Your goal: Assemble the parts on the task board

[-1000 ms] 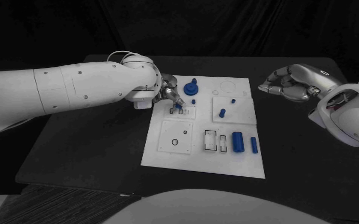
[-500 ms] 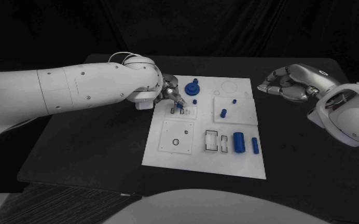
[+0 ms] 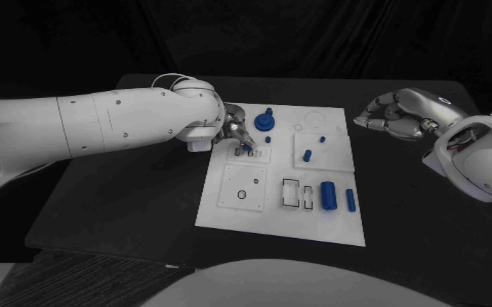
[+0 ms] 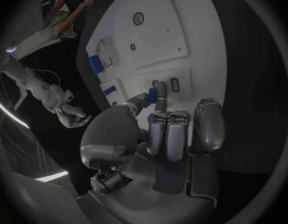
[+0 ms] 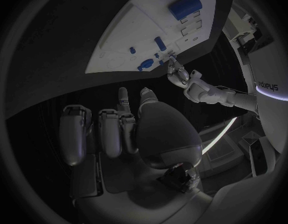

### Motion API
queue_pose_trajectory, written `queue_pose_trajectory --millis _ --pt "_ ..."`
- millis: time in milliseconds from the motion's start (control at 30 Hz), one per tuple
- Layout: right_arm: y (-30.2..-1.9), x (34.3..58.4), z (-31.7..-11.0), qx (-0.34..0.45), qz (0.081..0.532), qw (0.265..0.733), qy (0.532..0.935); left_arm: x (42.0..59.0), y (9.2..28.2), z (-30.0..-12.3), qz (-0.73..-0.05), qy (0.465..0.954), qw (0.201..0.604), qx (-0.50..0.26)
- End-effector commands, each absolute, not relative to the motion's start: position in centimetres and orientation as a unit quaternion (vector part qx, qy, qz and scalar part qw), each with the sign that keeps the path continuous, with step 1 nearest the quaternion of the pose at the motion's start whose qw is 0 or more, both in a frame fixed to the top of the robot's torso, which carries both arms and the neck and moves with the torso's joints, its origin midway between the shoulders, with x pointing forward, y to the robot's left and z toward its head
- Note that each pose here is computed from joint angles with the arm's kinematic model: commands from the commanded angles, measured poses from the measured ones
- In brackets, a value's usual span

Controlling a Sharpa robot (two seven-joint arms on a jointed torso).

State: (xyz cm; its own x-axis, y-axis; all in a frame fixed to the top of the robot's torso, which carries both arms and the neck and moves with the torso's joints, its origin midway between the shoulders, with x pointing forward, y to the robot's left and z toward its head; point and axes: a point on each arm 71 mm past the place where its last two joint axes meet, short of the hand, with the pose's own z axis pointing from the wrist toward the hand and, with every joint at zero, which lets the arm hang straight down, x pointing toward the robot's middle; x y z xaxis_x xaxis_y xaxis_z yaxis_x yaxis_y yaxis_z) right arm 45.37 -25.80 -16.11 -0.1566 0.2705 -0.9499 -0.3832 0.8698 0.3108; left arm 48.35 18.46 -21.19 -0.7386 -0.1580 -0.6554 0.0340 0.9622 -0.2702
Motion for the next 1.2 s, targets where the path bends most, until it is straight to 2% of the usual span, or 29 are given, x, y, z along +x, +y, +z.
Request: queue_pose_trajectory --millis 33,1200 --pt "-25.9 45.4 -16.3 -0.035 0.246 0.646 0.722 48.2 18.2 -21.3 -0.137 0.925 0.352 -0.030" --pt "-26.2 45.3 -16.2 -0.033 0.243 0.647 0.722 48.1 18.0 -22.8 -0.134 0.930 0.339 -0.031"
